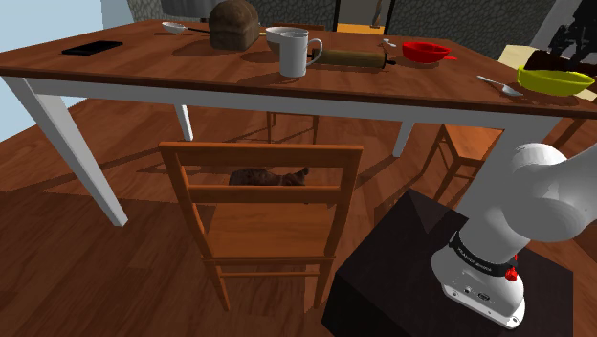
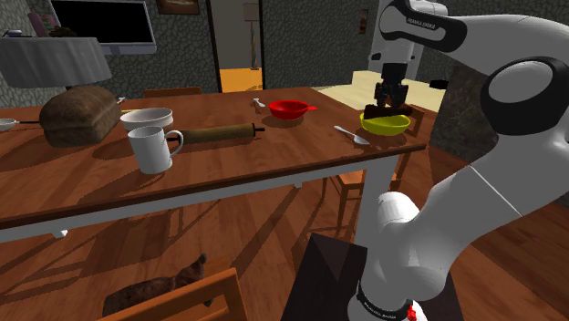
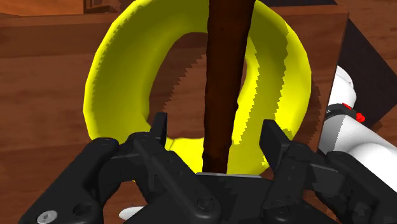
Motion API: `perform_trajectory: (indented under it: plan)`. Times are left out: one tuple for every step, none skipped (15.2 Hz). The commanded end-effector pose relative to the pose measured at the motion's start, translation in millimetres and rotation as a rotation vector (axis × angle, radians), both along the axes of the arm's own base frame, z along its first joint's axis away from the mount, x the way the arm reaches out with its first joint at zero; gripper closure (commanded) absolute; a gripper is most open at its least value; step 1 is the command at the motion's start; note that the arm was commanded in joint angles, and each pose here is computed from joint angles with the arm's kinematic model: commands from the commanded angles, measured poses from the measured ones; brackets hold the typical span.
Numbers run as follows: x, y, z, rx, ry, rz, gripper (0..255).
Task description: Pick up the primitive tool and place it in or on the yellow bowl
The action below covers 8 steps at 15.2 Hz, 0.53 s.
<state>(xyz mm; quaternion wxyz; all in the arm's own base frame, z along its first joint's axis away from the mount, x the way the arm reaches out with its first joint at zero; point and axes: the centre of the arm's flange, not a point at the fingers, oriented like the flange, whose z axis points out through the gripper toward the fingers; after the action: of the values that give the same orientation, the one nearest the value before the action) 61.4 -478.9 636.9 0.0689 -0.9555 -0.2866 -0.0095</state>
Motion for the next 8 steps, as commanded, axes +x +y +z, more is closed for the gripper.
perform_trajectory:
  plan:
    - [0, 0, 0, 0.000, 0.000, 0.000, 0]
    - [0, 0, 0, 0.000, 0.000, 0.000, 0]
    - [0, 0, 0, 0.000, 0.000, 0.000, 0]
    - [0, 0, 0, 0.000, 0.000, 0.000, 0]
    - [0, -2, 13, 0.000, 0.000, 0.000, 0]
    - [1, -4, 26, 0.000, 0.000, 0.000, 0]
    - [1, -5, 39, 0.000, 0.000, 0.000, 0]
    - [1, -7, 50, 0.000, 0.000, 0.000, 0]
